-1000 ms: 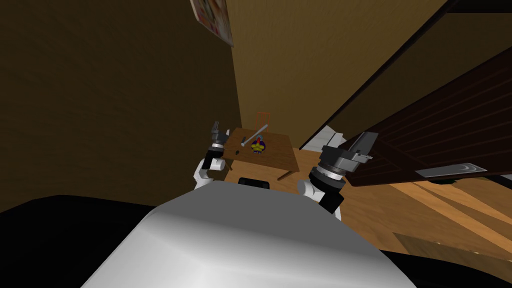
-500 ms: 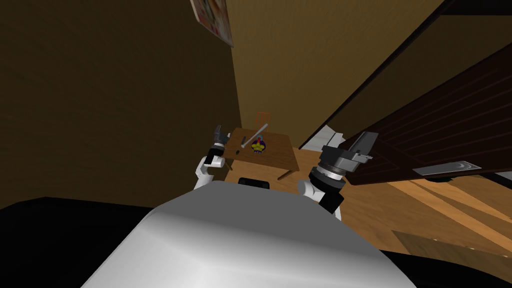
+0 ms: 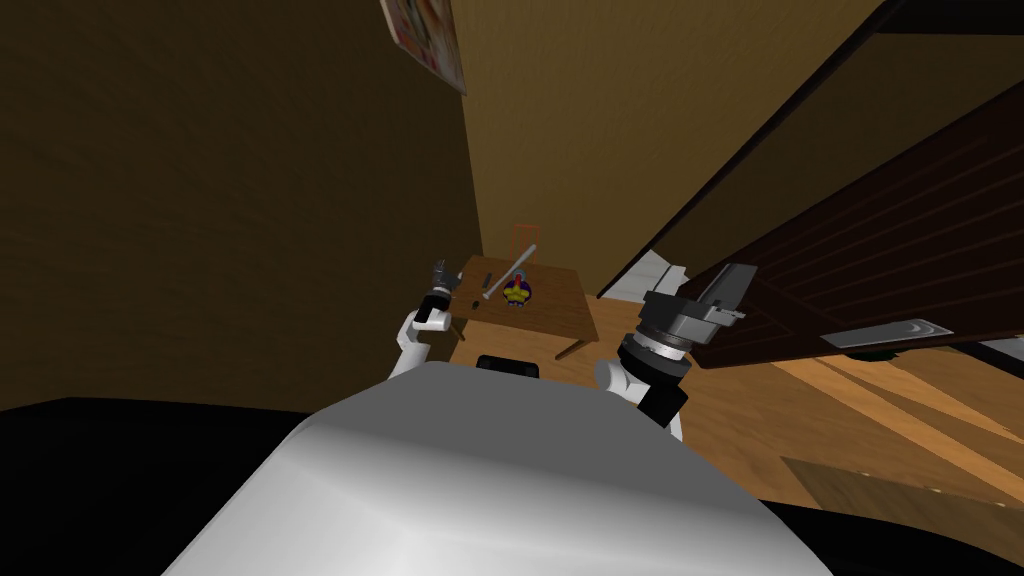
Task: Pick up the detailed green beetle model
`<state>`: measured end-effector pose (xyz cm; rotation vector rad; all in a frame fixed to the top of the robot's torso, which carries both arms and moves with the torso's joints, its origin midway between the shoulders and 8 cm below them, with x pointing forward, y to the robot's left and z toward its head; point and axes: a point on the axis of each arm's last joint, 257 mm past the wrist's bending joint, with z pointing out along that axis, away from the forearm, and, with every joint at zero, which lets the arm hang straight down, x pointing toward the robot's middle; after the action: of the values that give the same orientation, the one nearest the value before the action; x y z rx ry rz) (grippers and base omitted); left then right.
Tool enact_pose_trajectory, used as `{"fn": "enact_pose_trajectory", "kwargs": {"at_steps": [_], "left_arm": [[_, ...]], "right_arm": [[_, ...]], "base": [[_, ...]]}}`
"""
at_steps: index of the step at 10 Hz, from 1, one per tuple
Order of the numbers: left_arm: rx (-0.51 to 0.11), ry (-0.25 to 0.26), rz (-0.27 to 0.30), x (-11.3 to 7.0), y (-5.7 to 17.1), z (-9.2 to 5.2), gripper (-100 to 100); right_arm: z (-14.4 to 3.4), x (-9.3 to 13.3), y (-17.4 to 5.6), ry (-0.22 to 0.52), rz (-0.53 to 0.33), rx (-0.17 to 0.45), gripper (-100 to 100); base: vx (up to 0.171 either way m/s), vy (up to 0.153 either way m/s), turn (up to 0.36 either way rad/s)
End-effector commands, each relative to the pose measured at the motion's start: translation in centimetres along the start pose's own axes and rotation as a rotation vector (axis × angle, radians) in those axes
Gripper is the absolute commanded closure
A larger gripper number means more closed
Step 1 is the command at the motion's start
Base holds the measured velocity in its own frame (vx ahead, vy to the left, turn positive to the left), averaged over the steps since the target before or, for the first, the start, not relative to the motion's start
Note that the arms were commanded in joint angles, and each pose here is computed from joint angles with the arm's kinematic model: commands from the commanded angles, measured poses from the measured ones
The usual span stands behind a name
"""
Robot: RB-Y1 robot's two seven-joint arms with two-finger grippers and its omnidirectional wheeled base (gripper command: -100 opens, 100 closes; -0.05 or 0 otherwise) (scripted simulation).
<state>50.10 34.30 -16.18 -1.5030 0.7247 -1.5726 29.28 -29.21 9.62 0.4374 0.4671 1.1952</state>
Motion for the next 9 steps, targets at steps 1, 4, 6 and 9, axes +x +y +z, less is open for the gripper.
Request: {"fn": "enact_pose_trajectory", "kwargs": {"at_steps": [1, 4, 6, 9], "left_arm": [[-0.036, -0.034, -0.028, -1.1, 1.1, 0.6, -100], [-0.116, -0.130, -0.117, -4.3, 4.0, 1.6, -100], [-0.158, -0.184, -0.168, -5.9, 5.6, 1.9, -100], [-0.213, -0.257, -0.234, -7.8, 7.8, 1.9, -100]], "right_arm": [[0.0, 0.0, 0.0, 0.000, 0.000, 0.000, 0], [0.0, 0.0, 0.0, 0.000, 0.000, 0.000, 0], [0.0, 0.0, 0.0, 0.000, 0.000, 0.000, 0], [0.0, 0.0, 0.0, 0.000, 0.000, 0.000, 0]], "base": [[0.001, 0.013, -0.008], [0.004, 0.014, -0.018], [0.004, 0.010, -0.016], [0.008, 0.007, -0.018]]}}
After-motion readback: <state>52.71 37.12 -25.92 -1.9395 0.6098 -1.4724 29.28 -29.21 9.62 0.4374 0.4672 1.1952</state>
